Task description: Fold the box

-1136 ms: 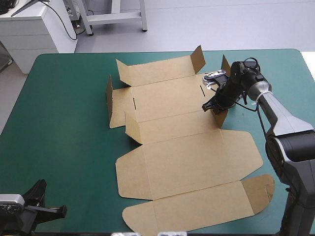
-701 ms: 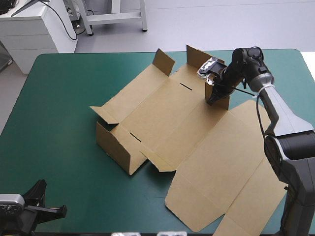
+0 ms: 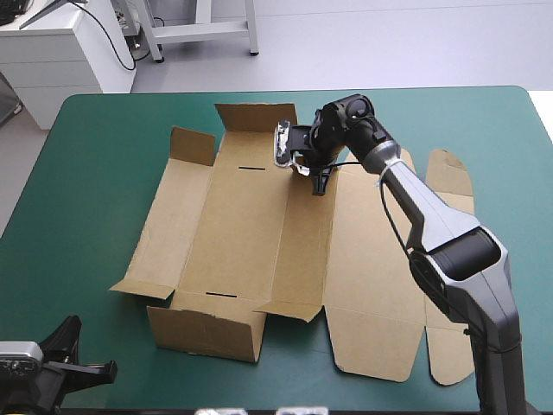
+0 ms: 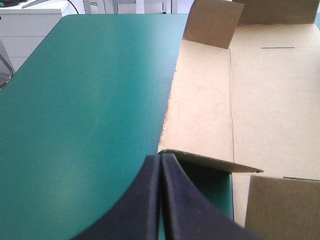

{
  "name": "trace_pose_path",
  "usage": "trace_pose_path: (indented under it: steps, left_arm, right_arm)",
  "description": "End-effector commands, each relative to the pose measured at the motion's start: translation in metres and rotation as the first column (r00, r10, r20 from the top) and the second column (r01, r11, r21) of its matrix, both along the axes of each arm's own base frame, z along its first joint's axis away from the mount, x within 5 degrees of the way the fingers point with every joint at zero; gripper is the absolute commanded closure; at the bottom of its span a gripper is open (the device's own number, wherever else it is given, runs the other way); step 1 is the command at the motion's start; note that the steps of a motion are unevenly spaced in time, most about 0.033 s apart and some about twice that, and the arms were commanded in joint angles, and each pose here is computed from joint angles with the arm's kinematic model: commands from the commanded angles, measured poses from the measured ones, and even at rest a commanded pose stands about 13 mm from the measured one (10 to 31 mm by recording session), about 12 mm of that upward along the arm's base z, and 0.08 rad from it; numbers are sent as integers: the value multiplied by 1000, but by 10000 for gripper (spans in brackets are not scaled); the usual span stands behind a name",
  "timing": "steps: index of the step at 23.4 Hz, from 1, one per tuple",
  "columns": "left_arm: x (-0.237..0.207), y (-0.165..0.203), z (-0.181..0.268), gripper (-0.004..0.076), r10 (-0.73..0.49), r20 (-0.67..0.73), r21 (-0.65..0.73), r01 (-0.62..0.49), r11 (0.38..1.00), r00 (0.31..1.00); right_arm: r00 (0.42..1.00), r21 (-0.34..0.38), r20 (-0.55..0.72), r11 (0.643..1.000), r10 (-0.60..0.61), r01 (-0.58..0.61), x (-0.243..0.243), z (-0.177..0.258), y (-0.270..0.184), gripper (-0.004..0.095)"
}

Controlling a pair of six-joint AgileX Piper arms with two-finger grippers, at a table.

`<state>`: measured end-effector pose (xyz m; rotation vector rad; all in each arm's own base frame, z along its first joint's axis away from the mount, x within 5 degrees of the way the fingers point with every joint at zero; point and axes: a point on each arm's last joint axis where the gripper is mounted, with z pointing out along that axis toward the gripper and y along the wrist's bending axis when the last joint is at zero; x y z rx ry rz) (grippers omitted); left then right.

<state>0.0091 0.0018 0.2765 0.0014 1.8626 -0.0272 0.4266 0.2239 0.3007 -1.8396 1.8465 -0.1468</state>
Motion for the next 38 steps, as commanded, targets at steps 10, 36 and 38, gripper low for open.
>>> trace_pose_path:
  steps: [10, 36, 38]
  left_arm:
    - [-2, 0, 14, 731, -2, 109, -5, 3, 1000, 994]
    - [-3, 0, 16, 731, -4, 121, -9, 5, 1000, 993]
    - [-5, 0, 24, 731, -4, 136, -7, 5, 1000, 991]
  right_arm:
    - [999, 132, -13, 991, -33, 35, -15, 26, 14, 929]
    - [771, 344, 93, 747, -630, 569, -6, 98, -30, 908]
    - [685, 363, 5, 640, -728, 677, -12, 109, -51, 908]
